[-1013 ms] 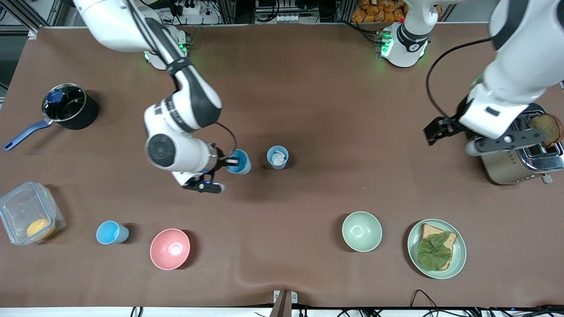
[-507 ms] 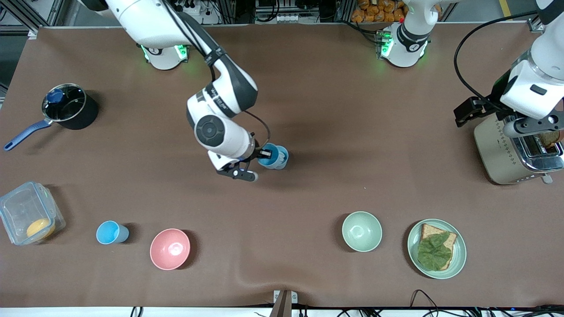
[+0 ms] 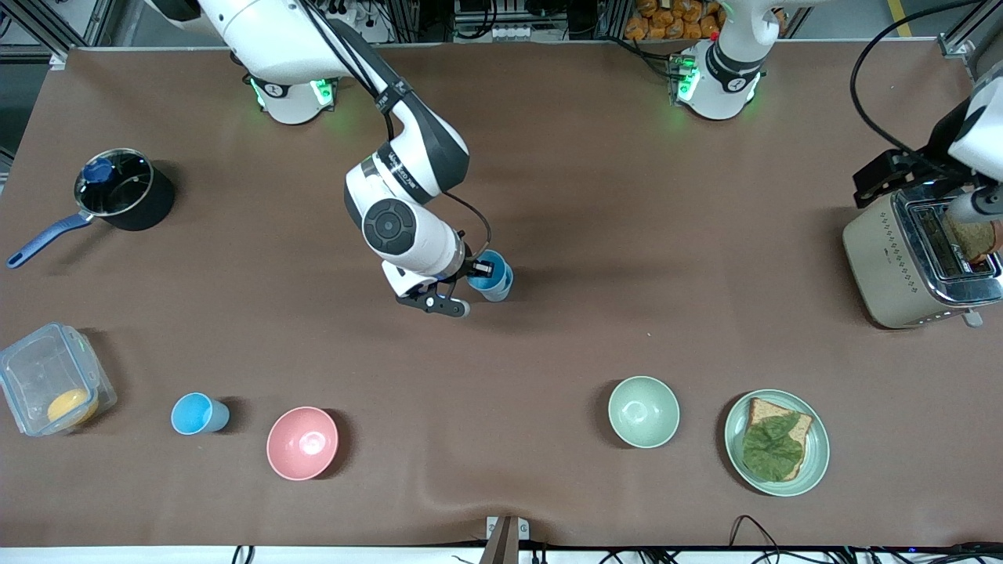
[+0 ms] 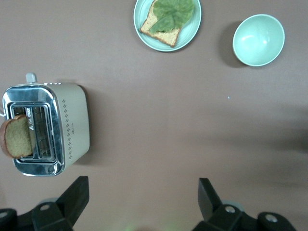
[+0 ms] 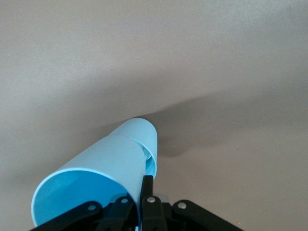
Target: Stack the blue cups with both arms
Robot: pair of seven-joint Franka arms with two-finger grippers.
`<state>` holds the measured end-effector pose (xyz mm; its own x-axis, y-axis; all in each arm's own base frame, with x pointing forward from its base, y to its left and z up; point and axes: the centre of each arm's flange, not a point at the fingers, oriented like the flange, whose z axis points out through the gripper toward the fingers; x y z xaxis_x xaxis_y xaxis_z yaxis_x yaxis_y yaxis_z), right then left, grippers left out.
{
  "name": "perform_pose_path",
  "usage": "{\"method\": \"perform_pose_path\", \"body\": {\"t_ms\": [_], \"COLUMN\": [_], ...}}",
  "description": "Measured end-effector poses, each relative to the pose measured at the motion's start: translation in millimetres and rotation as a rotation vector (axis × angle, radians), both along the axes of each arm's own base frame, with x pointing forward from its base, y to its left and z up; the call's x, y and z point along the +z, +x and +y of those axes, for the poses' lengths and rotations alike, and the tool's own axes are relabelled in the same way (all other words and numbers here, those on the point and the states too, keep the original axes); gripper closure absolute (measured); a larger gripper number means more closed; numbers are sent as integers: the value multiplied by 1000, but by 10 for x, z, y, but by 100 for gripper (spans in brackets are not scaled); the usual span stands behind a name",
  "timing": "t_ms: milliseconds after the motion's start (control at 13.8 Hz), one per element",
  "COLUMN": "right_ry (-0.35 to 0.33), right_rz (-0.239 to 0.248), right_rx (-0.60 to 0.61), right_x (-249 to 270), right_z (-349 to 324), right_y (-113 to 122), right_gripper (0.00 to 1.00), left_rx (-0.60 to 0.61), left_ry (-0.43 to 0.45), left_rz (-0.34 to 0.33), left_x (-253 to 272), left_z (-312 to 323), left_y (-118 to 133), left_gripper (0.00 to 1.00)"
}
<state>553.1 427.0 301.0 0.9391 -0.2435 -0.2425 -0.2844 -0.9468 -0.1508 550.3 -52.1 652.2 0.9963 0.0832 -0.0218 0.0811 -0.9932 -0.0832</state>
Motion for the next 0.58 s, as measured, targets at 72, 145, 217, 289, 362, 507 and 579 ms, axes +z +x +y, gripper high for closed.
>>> {"method": "perform_pose_path", "body": {"t_ms": [72,145,217,289,362,507,579], "right_ry": [-2,-3,-4,-5,-5,-8,-9], "right_rz": [5,9,13,15,17,21,23], "right_rx": [0,0,-1,0,4,9,11], "right_x": [-34,-65,-87,-102,-114,-135,-151], "right_z": [2,4,7,15,37,95,120], "right_y": [-3,-7,-11,-18,-36,-83,-105], "right_gripper": [96,96,96,96,96,96,96], "left_rx": [2,3,3,5,8,12,14], "left_ry": [1,0,-9,-20,-25,-26,-25], "left_rz": [6,10,12,14,17,29,37], "left_x": [21,52,89,114,117,93,91], "left_z": [11,26,43,57,72,98,108], "left_y": [-30,-64,-102,-133,-156,-188,-208], "left_gripper": [0,0,0,0,0,0,0]}}
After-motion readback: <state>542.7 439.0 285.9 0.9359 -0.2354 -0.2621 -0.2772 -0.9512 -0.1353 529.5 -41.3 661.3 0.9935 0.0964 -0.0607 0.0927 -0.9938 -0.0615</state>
